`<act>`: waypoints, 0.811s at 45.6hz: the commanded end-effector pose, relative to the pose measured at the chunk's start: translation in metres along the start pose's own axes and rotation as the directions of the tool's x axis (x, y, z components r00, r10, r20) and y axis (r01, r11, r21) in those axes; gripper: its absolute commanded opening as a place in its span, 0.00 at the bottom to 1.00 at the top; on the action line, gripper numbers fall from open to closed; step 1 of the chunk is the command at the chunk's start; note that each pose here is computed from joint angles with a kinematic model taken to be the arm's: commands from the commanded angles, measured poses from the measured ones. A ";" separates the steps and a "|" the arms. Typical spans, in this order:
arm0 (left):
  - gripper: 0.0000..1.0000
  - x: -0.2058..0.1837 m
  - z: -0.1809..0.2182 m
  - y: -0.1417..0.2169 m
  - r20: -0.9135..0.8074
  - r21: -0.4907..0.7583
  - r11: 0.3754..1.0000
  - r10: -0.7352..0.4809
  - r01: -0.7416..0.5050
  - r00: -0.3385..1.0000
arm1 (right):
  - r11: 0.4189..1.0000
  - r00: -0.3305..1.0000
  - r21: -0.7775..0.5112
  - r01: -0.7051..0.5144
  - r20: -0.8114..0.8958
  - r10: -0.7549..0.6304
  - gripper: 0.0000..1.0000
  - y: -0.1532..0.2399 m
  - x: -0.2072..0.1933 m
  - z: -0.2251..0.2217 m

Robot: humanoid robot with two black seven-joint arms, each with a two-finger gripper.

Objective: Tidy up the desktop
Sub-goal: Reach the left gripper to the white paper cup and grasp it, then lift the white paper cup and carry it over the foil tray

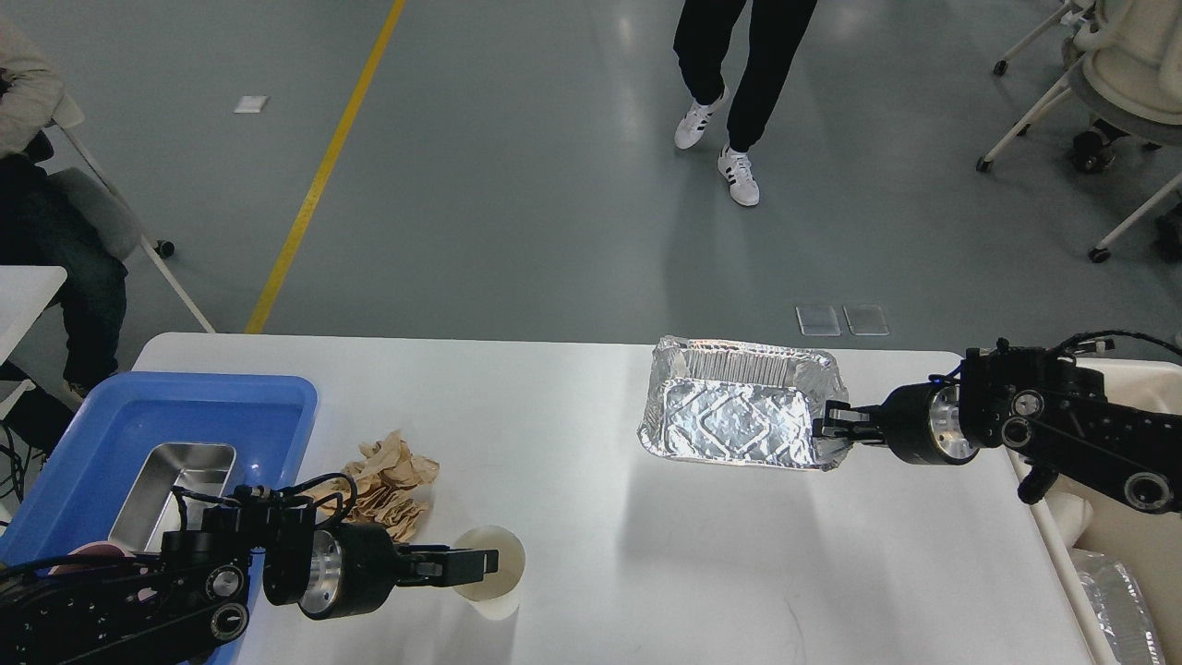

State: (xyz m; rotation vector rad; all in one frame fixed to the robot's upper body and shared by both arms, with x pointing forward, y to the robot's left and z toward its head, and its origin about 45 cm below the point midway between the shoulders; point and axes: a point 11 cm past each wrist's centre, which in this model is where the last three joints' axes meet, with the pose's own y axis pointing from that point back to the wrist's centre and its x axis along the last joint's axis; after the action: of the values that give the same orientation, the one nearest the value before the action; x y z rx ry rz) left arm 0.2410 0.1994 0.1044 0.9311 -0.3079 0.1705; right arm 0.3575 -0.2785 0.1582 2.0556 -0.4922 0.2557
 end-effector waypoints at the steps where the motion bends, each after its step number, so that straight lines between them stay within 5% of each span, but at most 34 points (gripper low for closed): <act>1: 0.47 -0.001 -0.001 0.001 0.011 0.005 1.000 -0.012 0.012 1.000 | 1.000 1.000 0.005 -0.003 0.002 0.003 0.00 0.001 0.001 -0.001; 18: 0.03 -0.017 -0.009 0.001 0.070 0.039 0.997 -0.076 0.073 0.995 | 1.000 1.000 0.015 -0.009 0.006 0.009 0.00 0.000 0.003 -0.004; 37: 0.00 0.010 -0.010 0.037 0.121 0.052 0.998 -0.038 0.032 0.992 | 0.999 1.000 0.030 -0.013 0.009 0.013 0.00 0.000 0.004 -0.009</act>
State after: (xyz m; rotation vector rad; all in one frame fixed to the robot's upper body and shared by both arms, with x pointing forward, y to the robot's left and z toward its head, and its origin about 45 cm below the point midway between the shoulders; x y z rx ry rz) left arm 0.2326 0.2212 0.1150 0.9899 -0.3715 0.0709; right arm 0.3606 -0.2741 0.1630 2.0785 -0.5092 0.2609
